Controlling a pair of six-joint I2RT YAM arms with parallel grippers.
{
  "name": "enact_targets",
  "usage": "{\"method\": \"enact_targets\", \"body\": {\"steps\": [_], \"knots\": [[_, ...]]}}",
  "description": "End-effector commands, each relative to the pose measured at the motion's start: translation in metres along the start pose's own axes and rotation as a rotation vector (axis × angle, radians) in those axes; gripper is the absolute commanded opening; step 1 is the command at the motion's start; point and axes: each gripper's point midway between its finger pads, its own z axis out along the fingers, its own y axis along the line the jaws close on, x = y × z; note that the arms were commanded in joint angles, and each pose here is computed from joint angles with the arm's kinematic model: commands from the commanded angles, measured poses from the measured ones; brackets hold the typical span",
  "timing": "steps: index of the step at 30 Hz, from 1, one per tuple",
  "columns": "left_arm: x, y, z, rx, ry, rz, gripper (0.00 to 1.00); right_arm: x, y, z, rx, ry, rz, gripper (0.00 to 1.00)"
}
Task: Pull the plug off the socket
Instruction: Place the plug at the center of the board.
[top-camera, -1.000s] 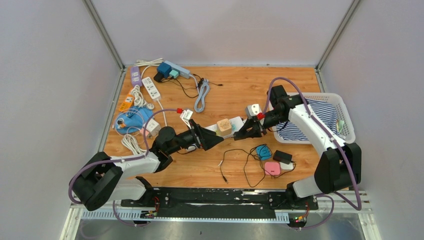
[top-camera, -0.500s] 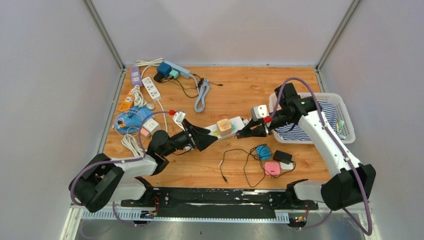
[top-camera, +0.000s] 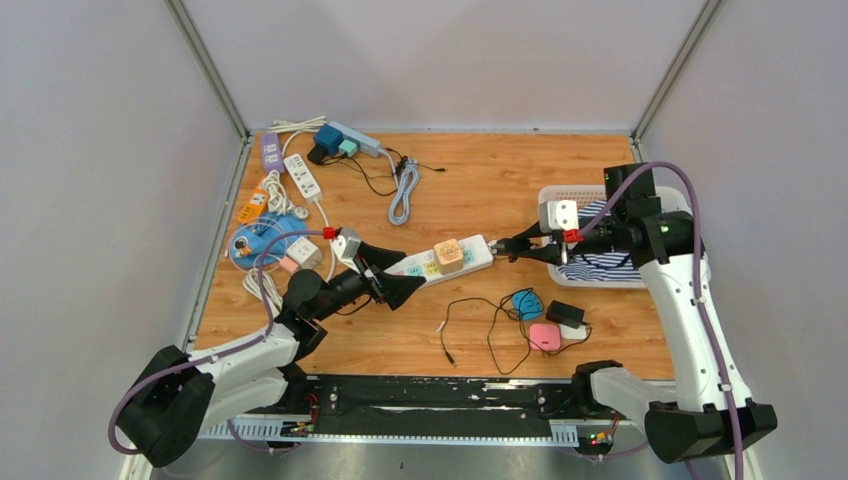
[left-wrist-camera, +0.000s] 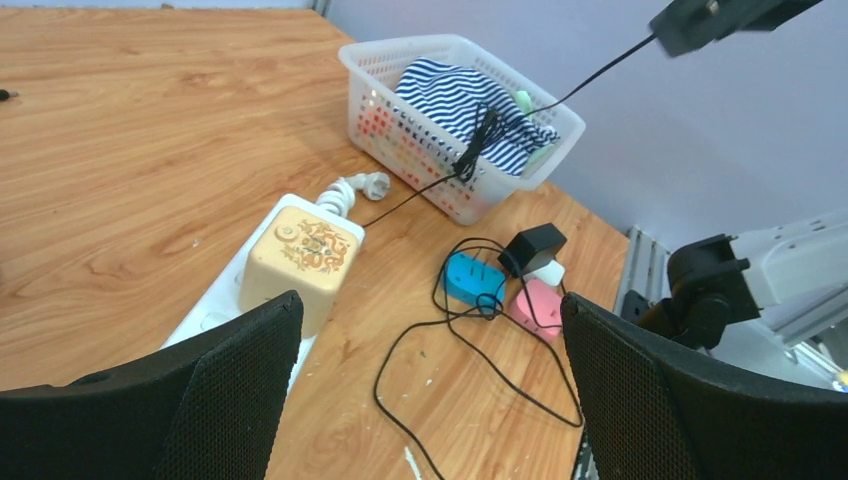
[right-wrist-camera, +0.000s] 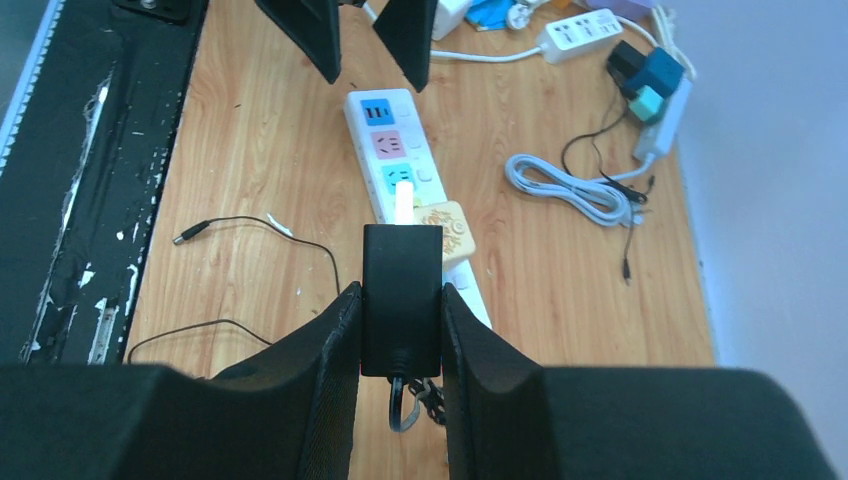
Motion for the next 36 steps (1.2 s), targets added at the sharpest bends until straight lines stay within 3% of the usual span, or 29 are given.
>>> {"method": "enact_targets", "body": {"steps": [1, 12, 20, 30, 36], "knots": [[0.002, 0.012, 0.002, -0.030, -0.004, 0.064, 1.00, -0.024, -0.003, -0.021, 0.082, -0.008, 0.033, 0.00], [-0.013, 0.011, 0.015, 0.005, -0.097, 0.103, 1.00, -0.037, -0.035, -0.068, 0.313, 0.066, 0.091, 0.00], [-0.037, 0.002, 0.039, 0.073, -0.169, 0.148, 1.00, 0.043, -0.009, -0.067, 0.358, 0.179, 0.241, 0.00], [-0.062, -0.015, 0.076, 0.008, -0.119, 0.562, 1.00, 0.135, 0.053, -0.078, 0.295, 0.495, 0.378, 0.00], [-0.014, 0.005, 0.082, -0.075, 0.026, 0.655, 1.00, 0.169, 0.083, -0.089, 0.293, 0.571, 0.475, 0.00]]}}
